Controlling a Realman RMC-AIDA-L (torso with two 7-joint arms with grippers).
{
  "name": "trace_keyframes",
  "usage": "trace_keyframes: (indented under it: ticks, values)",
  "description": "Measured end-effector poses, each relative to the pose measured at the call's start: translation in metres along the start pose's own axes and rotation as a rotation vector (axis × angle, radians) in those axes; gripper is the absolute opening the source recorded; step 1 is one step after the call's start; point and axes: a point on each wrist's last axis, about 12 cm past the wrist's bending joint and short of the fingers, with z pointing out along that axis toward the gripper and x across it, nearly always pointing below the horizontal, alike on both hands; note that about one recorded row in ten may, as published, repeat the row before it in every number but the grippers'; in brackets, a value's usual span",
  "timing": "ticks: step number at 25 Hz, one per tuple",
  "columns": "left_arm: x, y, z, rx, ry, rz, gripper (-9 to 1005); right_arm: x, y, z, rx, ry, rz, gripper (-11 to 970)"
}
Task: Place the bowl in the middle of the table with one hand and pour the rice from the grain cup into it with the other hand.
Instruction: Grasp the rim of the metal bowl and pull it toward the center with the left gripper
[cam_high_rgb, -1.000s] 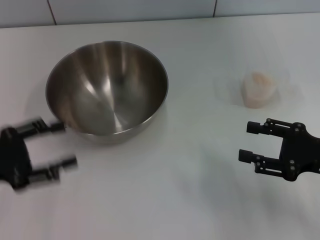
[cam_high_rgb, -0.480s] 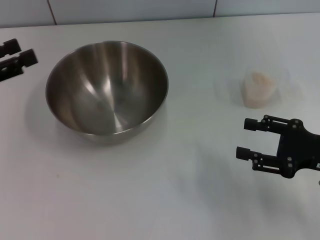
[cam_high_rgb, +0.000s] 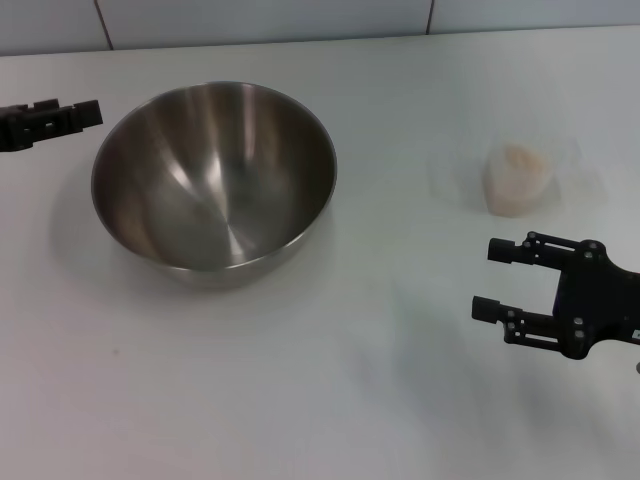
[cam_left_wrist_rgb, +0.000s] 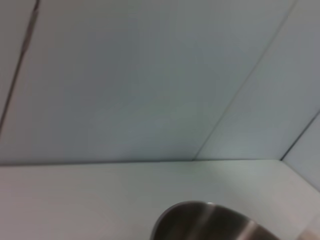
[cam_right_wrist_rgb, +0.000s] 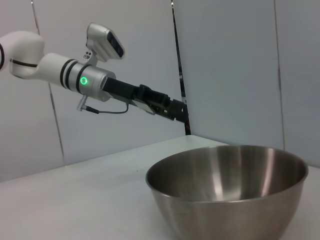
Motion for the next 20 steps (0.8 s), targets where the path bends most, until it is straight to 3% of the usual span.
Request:
trace_keyframes:
  ticks: [10,20]
  values:
    - [0.009,0.01,0.007,-0.11,0.072,-0.1,785,0.001,-0.002,-0.001,0.017,-0.001,-0.01,703]
    - [0.013,0.003,0.025,-0.123,0.16,-0.142,785,0.002,-0.003,-0.001,0.03,0.005,-0.017,703]
